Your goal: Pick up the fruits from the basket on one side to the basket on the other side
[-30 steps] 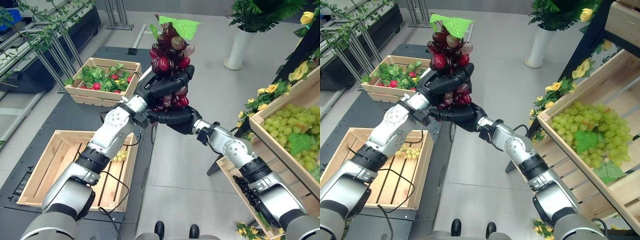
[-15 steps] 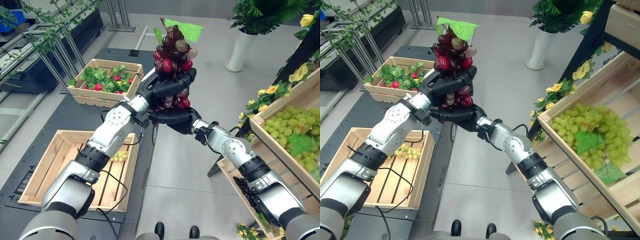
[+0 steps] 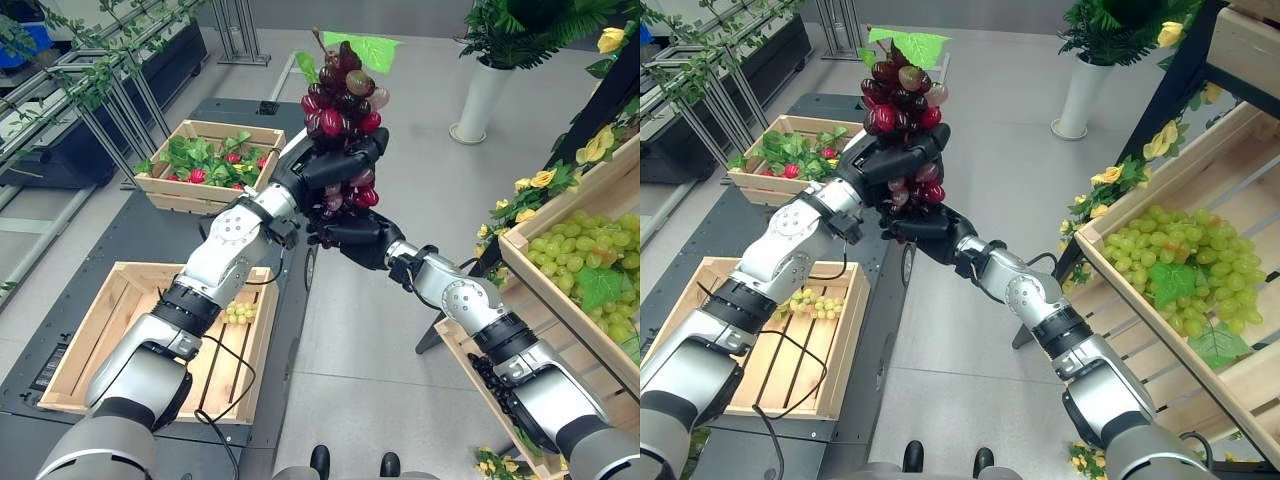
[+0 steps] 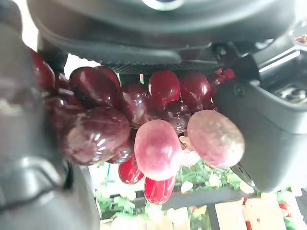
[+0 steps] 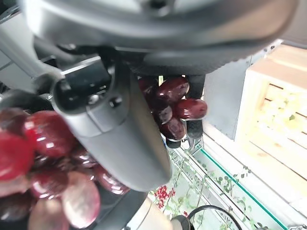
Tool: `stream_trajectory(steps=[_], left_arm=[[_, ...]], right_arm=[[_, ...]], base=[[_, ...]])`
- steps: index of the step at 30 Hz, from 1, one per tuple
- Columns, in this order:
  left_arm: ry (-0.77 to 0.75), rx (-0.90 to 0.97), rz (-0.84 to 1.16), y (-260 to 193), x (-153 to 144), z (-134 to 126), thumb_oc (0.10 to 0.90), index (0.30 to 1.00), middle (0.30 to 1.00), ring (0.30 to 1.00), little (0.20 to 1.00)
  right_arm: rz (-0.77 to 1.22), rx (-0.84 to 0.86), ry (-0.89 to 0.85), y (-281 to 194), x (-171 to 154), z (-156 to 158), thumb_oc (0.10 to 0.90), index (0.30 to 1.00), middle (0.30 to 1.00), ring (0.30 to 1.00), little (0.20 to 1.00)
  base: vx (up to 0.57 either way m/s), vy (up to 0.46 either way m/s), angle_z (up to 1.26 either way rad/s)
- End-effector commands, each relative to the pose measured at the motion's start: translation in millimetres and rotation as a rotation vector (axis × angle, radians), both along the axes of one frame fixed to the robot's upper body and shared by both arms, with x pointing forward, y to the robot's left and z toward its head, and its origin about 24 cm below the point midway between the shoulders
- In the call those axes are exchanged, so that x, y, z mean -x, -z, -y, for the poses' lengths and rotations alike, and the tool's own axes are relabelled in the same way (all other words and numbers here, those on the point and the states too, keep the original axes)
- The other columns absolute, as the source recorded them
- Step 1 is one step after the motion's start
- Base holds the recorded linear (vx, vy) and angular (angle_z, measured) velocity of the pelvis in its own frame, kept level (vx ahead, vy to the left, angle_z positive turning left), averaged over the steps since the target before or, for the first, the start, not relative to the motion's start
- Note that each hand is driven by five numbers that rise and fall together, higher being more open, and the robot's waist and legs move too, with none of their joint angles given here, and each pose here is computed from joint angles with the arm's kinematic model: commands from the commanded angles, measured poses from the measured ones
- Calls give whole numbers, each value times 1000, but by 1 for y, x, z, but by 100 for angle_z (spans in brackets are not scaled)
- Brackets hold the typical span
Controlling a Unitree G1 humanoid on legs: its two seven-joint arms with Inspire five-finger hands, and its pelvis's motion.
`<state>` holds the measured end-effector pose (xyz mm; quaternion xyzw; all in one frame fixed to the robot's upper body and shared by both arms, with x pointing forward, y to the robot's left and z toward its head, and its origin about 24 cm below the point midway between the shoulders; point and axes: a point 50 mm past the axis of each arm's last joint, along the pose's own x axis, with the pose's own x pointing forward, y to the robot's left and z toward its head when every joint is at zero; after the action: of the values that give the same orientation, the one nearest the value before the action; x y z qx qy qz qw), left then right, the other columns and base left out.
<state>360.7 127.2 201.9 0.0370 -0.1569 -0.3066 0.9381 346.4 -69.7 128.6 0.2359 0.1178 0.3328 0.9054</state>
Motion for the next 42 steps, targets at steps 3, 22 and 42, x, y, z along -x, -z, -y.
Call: stream_trajectory(steps=[3,22,42], left_arm=[[-161,69,112,-26,-18,-26,428,342,342,342,342],[-420,44,125,-17,-25,-71,800,900,900,900,900],[-463,113,135,-12,-22,-92,800,900,900,900,900]], right_arm=[[254,-270,70,-70,-15,0,400,300,300,300,300],[263,-226,108,-67,-19,12,400,300,300,300,300],[242,-220,119,-60,-19,15,400,300,300,300,300]], base=[[0,0,0],[0,0,0],[0,0,0]])
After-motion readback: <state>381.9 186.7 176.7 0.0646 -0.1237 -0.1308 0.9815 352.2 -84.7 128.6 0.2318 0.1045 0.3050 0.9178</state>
